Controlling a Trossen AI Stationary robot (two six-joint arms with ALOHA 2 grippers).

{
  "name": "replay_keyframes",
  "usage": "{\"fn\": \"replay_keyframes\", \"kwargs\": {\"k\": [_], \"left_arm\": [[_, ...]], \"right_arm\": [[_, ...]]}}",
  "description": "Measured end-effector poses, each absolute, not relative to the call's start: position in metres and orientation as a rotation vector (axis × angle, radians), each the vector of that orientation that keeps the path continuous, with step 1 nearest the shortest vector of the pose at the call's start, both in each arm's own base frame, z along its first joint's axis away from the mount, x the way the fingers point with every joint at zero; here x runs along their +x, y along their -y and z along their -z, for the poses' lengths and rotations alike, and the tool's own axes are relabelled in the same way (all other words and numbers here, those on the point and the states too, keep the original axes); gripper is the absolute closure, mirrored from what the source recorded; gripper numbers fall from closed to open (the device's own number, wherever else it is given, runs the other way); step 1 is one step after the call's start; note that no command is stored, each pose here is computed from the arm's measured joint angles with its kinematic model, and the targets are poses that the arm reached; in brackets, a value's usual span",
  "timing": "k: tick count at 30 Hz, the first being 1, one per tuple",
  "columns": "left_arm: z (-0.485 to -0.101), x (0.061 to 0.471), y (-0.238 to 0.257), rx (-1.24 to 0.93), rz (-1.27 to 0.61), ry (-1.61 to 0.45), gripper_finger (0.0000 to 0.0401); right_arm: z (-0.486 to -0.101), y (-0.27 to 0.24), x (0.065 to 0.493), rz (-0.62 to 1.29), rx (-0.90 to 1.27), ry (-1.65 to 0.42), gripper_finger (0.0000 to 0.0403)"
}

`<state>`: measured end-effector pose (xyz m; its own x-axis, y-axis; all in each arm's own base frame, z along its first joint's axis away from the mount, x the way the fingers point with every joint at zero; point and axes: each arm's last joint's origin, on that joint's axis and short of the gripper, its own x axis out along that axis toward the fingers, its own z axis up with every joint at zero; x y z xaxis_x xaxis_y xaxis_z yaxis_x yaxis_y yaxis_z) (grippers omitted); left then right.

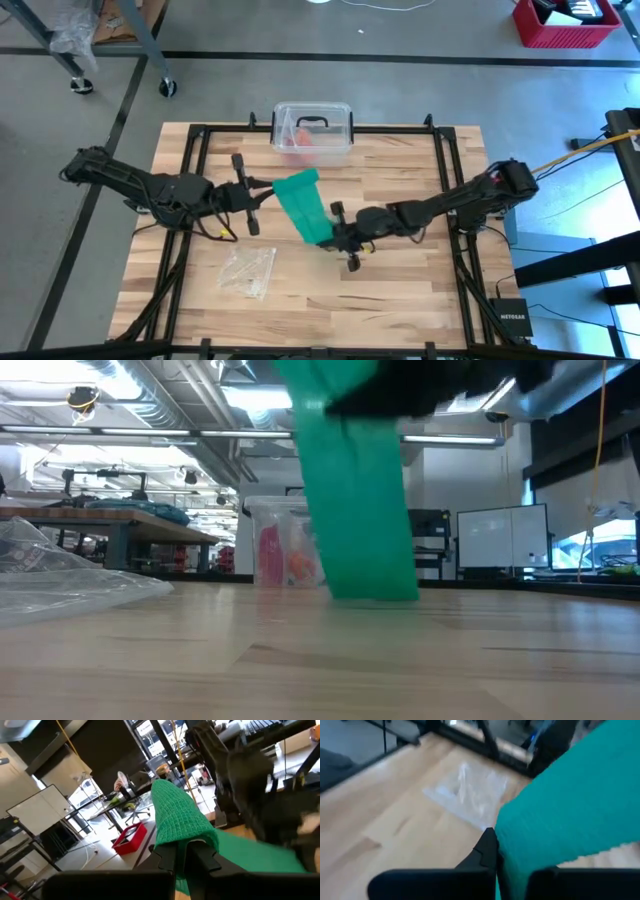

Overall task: Roll bandage
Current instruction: Roll the green bandage

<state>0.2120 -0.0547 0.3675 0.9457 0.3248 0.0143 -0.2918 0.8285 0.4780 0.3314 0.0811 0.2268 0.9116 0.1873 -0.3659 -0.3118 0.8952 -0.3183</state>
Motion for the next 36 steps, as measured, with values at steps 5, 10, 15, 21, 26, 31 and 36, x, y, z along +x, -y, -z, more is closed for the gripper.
{"fn": "replay_keyframes", "kwargs": {"k": [5, 10, 15, 21, 26, 31, 36], "left_arm": [[-0.368, 0.211, 0.054, 0.495, -0.330, -0.067, 0.0391], [-0.367, 0.211, 0.054, 0.500, -0.329, -0.072, 0.0391], [-0.360, 0.213, 0.053, 0.543, -0.334, -0.077, 0.0391], [-0.348, 0.225, 0.045, 0.555, -0.375, -0.125, 0.0391], [-0.333, 0.243, 0.041, 0.612, -0.391, -0.206, 0.0391], [-0.316, 0.259, 0.043, 0.706, -0.303, -0.266, 0.0391], [-0.302, 0.272, 0.048, 0.794, -0.210, -0.302, 0.0391]], "right_arm": [[-0.268, -0.097, 0.309, -0.270, -0.423, -0.202, 0.0400], [-0.301, -0.104, 0.287, -0.273, -0.443, -0.073, 0.0400], [-0.321, -0.108, 0.277, -0.252, -0.507, 0.040, 0.0400], [-0.348, -0.112, 0.284, -0.252, -0.561, 0.060, 0.0400], [-0.378, -0.112, 0.287, -0.232, -0.602, 0.067, 0.0400], [-0.410, -0.106, 0.285, -0.130, -0.606, 0.079, 0.0400], [-0.435, -0.089, 0.286, -0.017, -0.605, 0.099, 0.0400]]}}
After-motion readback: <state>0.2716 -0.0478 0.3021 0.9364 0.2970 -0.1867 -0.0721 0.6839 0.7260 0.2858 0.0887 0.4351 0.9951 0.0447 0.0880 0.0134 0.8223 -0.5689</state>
